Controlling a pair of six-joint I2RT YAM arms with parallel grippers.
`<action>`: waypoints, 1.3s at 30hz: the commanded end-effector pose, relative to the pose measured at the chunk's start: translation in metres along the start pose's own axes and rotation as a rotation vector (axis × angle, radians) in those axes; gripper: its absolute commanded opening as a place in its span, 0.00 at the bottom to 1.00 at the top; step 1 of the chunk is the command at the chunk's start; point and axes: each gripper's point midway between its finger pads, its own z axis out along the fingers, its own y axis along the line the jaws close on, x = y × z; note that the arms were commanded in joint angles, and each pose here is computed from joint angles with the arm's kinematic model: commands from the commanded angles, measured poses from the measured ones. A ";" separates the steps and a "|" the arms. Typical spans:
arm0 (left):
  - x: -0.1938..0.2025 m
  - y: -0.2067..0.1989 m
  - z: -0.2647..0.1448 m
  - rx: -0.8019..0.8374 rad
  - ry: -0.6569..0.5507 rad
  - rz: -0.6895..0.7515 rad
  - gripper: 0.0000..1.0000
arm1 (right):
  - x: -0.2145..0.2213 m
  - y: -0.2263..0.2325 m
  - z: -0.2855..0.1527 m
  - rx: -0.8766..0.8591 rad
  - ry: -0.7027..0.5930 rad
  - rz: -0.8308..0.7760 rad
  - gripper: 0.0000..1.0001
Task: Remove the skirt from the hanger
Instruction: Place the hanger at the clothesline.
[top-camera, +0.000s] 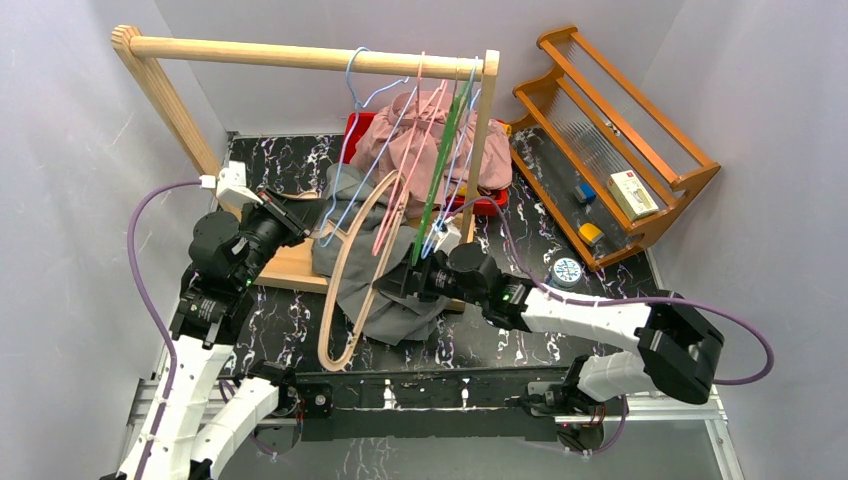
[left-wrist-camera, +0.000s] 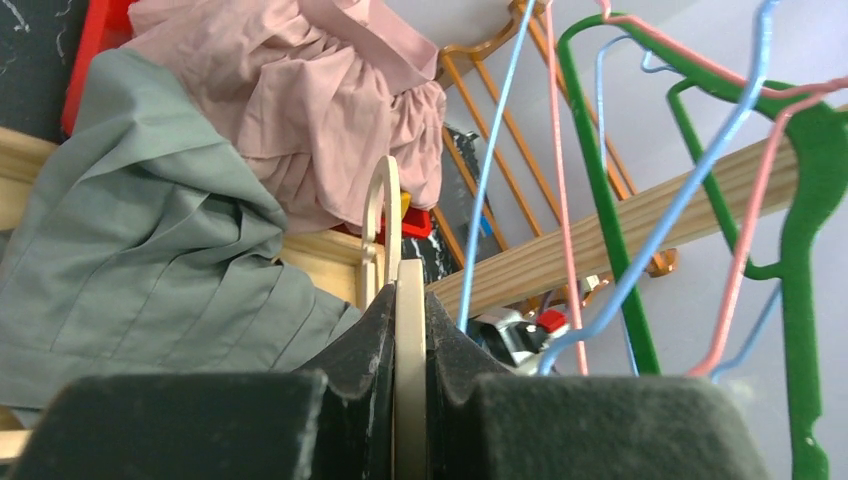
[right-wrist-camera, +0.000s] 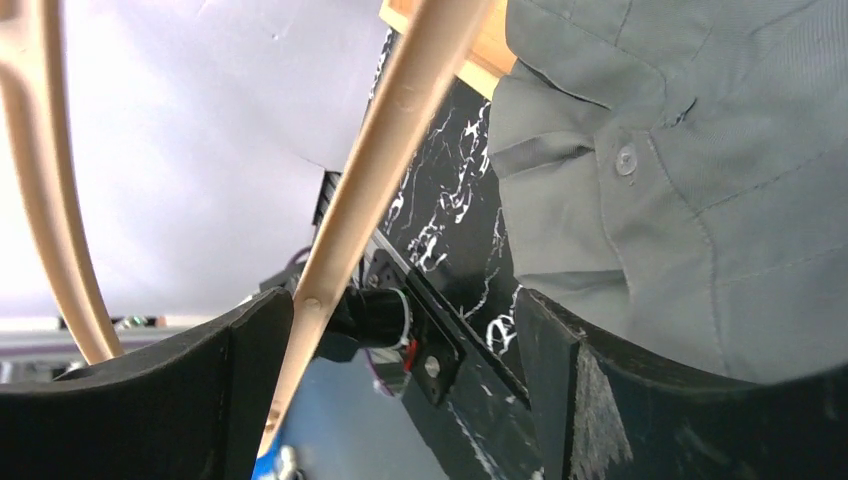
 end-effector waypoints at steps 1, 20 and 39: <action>-0.010 -0.023 -0.009 0.103 -0.045 -0.009 0.00 | -0.027 0.033 0.012 -0.040 -0.144 0.172 0.87; 0.002 -0.014 -0.008 0.060 0.027 0.021 0.00 | -0.041 0.045 0.020 -0.105 -0.287 0.365 0.47; 0.004 -0.011 -0.027 -0.012 0.102 0.095 0.62 | -0.057 0.055 0.036 -0.177 -0.347 0.496 0.14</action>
